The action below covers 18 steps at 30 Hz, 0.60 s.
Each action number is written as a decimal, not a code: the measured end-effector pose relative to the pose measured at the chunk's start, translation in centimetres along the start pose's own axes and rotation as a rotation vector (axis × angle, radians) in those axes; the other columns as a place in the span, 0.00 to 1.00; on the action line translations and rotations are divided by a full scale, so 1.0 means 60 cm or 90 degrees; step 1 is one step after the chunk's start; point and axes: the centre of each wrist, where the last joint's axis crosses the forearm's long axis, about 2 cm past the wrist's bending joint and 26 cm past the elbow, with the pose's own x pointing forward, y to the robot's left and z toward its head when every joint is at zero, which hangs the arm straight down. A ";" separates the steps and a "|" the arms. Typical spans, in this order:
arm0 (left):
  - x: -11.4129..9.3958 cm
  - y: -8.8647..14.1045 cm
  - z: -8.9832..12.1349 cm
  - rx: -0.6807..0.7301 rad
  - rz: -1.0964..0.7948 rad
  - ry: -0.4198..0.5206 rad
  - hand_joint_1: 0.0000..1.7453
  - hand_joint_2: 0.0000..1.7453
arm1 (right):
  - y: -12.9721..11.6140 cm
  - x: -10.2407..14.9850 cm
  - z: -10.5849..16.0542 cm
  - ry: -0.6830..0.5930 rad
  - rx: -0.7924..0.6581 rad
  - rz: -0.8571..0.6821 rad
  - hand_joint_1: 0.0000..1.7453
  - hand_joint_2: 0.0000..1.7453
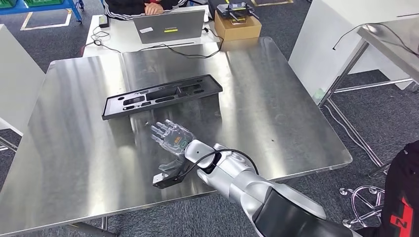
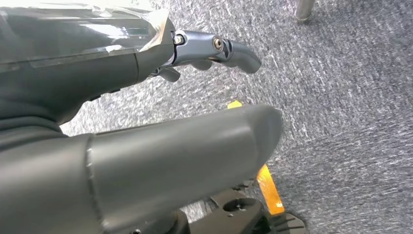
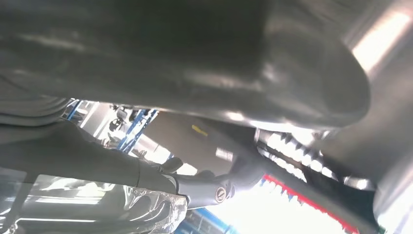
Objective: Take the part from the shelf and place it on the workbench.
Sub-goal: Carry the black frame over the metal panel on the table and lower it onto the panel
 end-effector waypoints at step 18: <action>0.006 -0.002 -0.001 0.019 0.007 0.010 0.00 0.00 | -0.055 0.030 0.034 0.008 -0.372 -0.542 0.00 0.00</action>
